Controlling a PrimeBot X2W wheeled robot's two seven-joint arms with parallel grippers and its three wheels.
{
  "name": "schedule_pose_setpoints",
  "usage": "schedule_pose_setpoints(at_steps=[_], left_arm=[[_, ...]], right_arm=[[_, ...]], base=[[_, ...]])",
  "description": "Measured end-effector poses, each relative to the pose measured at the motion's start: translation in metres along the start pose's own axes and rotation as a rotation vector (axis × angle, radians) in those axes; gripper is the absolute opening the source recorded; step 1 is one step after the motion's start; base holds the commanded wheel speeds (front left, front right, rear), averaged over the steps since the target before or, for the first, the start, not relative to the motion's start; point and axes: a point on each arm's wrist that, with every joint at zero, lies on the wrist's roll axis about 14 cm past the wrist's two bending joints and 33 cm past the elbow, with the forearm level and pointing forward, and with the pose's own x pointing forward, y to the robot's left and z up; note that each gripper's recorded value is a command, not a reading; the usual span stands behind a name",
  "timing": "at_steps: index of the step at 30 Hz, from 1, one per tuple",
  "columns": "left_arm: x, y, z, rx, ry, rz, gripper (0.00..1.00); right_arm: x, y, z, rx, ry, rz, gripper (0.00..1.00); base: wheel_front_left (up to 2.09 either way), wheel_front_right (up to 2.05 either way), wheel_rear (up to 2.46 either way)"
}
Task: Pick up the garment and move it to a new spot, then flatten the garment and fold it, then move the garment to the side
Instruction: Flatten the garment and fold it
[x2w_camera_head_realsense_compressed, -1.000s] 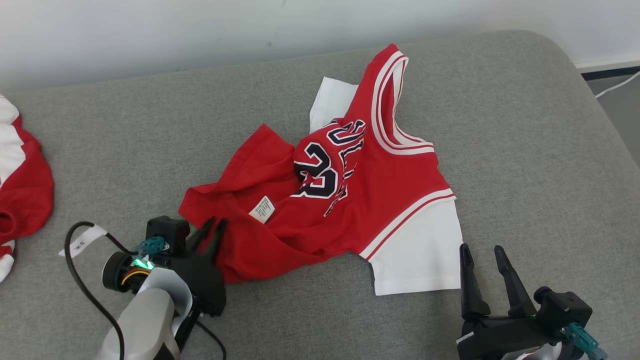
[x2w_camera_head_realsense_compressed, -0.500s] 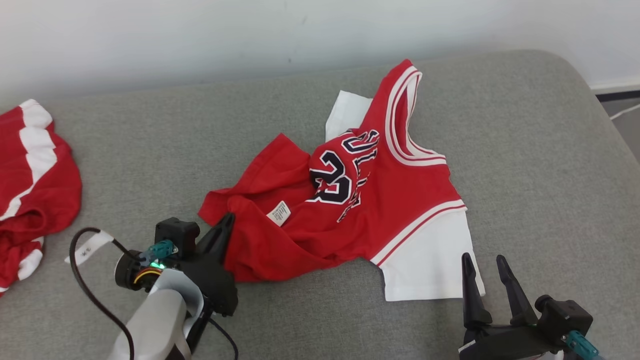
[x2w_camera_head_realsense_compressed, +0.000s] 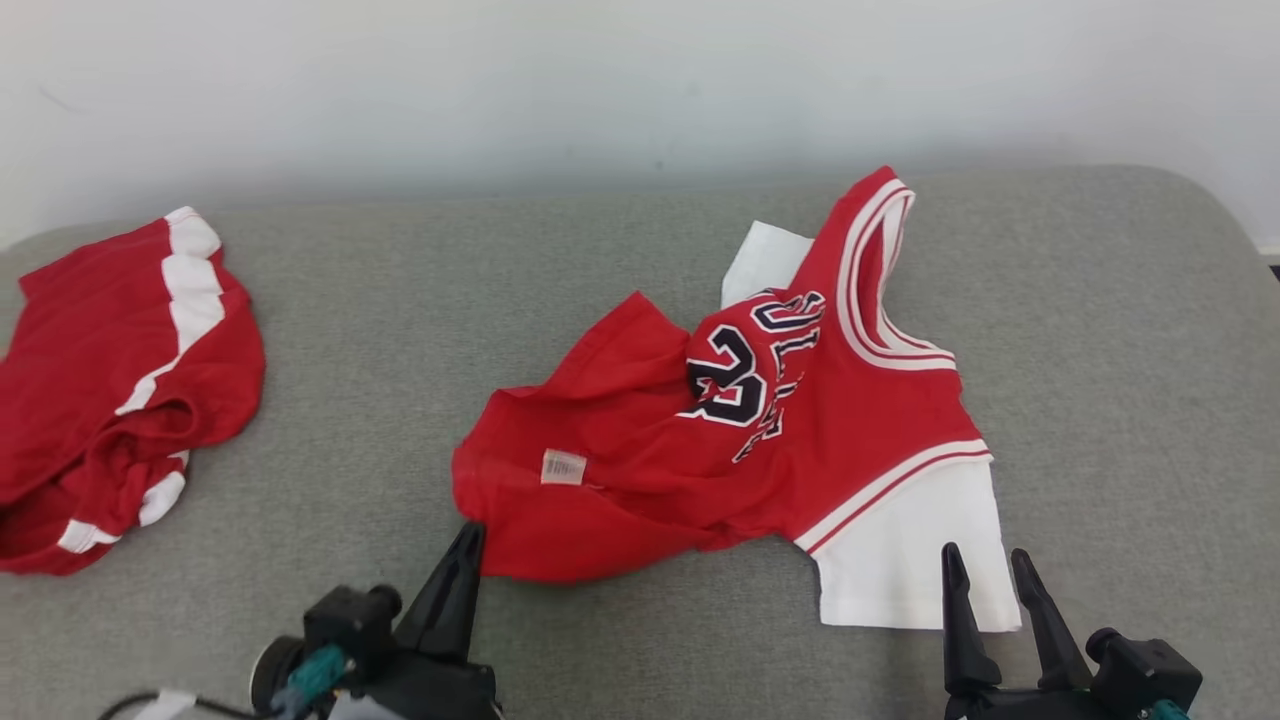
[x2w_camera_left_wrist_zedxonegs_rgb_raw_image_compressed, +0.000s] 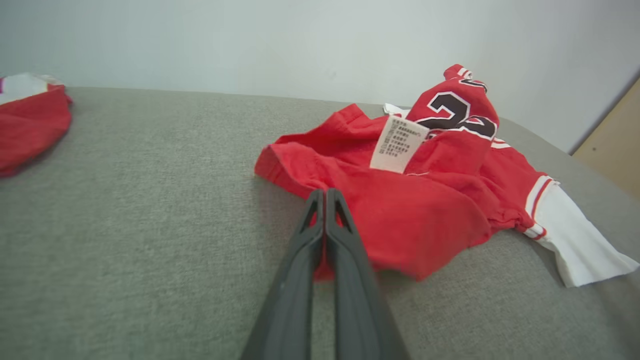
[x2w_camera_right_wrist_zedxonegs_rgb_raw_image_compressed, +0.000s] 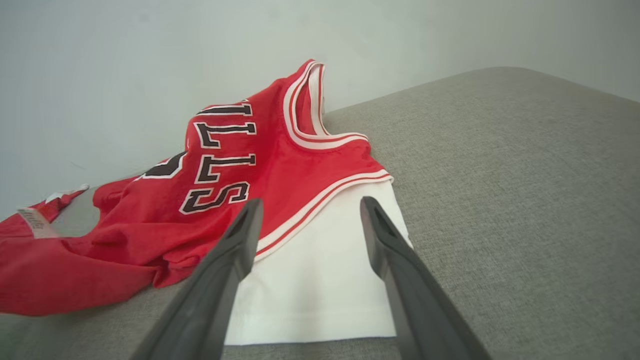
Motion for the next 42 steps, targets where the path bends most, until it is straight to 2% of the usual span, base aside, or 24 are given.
schedule_pose_setpoints(at_steps=[10,11,12,13,22,30,42], left_arm=[[-0.057,0.011,-0.013,-0.053,0.020,0.097,0.00],[-0.061,0.013,-0.015,-0.056,0.028,0.107,0.10],[-0.065,0.013,-0.017,-0.060,0.033,0.115,0.40],[-0.068,0.014,-0.019,-0.062,0.039,0.123,1.00],[-0.079,0.022,-0.013,-0.069,0.018,0.170,1.00],[-0.062,0.026,-0.009,-0.040,0.011,0.148,1.00],[-0.040,0.020,-0.048,-0.051,0.144,0.110,1.00]], right_arm=[[0.008,0.020,-0.009,-0.004,0.024,0.068,1.00],[0.008,0.023,-0.009,-0.004,0.026,0.075,1.00],[0.009,0.024,-0.009,-0.004,0.026,0.081,1.00],[0.009,0.026,-0.009,-0.004,0.026,0.085,1.00],[0.011,0.032,-0.012,-0.007,0.033,0.106,1.00],[0.009,0.027,-0.014,-0.007,0.040,0.091,1.00],[0.001,-0.002,-0.014,-0.010,0.046,-0.004,1.00]], base=[[0.00,0.00,0.00],[0.00,0.00,0.00],[0.00,0.00,0.00],[0.00,0.00,0.00],[0.00,0.00,0.00],[0.00,0.00,0.00],[0.00,0.00,0.00]])
